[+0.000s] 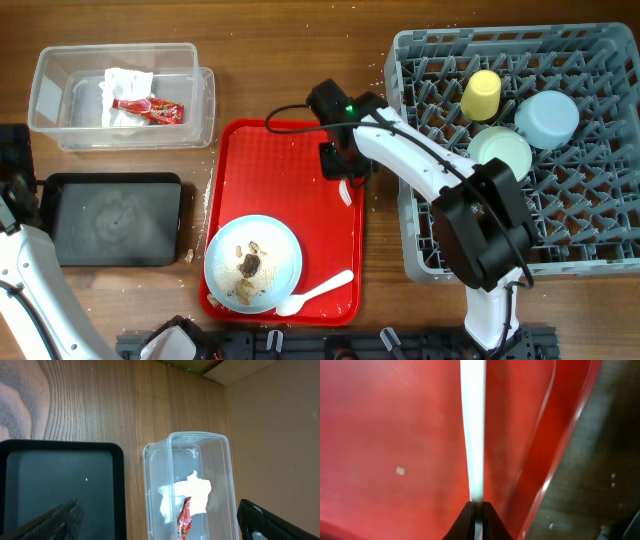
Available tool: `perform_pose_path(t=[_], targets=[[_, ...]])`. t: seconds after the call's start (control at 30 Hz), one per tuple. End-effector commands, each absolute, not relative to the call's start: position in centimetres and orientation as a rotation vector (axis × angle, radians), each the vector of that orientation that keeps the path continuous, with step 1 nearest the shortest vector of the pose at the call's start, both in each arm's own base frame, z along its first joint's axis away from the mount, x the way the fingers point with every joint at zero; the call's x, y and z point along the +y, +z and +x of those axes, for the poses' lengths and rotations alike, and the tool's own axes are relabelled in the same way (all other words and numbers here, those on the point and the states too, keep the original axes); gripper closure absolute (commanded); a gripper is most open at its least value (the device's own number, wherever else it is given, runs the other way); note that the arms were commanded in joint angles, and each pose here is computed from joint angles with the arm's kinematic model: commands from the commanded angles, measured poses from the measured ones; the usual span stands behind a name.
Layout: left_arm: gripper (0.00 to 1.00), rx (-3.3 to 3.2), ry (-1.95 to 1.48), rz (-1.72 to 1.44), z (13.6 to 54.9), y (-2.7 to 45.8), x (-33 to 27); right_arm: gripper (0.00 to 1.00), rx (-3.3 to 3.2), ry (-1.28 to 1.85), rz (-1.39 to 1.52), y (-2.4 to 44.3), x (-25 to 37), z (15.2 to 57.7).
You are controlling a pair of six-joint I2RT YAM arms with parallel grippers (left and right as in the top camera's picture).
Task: Sort waste into correct bins and load items into the dishwasher rack
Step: 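Grasp the white fork on the tray with the right gripper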
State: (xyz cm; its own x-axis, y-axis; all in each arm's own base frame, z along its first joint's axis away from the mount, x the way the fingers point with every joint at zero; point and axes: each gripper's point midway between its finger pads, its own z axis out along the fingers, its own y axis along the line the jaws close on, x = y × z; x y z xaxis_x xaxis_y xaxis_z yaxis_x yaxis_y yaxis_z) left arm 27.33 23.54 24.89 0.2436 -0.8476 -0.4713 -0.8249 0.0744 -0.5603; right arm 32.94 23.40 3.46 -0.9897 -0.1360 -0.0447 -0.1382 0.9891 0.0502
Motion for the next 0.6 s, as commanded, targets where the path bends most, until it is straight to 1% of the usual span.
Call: perform_pose_path(t=[0.0,0.17,0.2,0.23,0.27,0.3,0.33,0.4,0.5,0.57], targets=[[0.00,1.541,-0.038,-1.726,27.2,25.1,23.6,0.96,3.054,0.093,-0.242,5.1,24.0,34.7],[0.00,1.541,-0.038,-1.726,27.2,25.1,23.6,0.95,3.070,0.076,-0.280,5.0,23.4,34.4],[0.00,1.541,-0.038,-1.726,27.2,25.1,23.6,0.84,3.071,0.072,-0.311,4.8,23.4,34.3],[0.00,1.541,-0.038,-1.726,27.2,25.1,23.6,0.77,3.073,0.081,-0.337,4.6,23.4,34.2],[0.00,1.541,-0.038,-1.726,27.2,25.1,23.6,0.73,3.078,0.147,-0.423,4.1,24.1,33.6],[0.00,1.541,-0.038,-1.726,27.2,25.1,23.6,0.71,3.077,0.175,-0.467,3.9,24.3,33.4],[0.00,1.540,-0.038,-1.726,27.2,25.1,23.6,0.65,3.081,0.217,-0.526,3.4,24.7,32.9],[0.00,1.541,-0.038,-1.726,27.2,25.1,23.6,0.63,3.096,0.211,-0.581,2.5,24.6,31.8],[0.00,1.541,-0.038,-1.726,27.2,25.1,23.6,0.63,3.138,0.193,-0.627,1.3,24.8,29.8],[0.00,1.541,-0.038,-1.726,27.2,25.1,23.6,0.57,3.148,0.178,-0.677,0.0,25.1,28.3]])
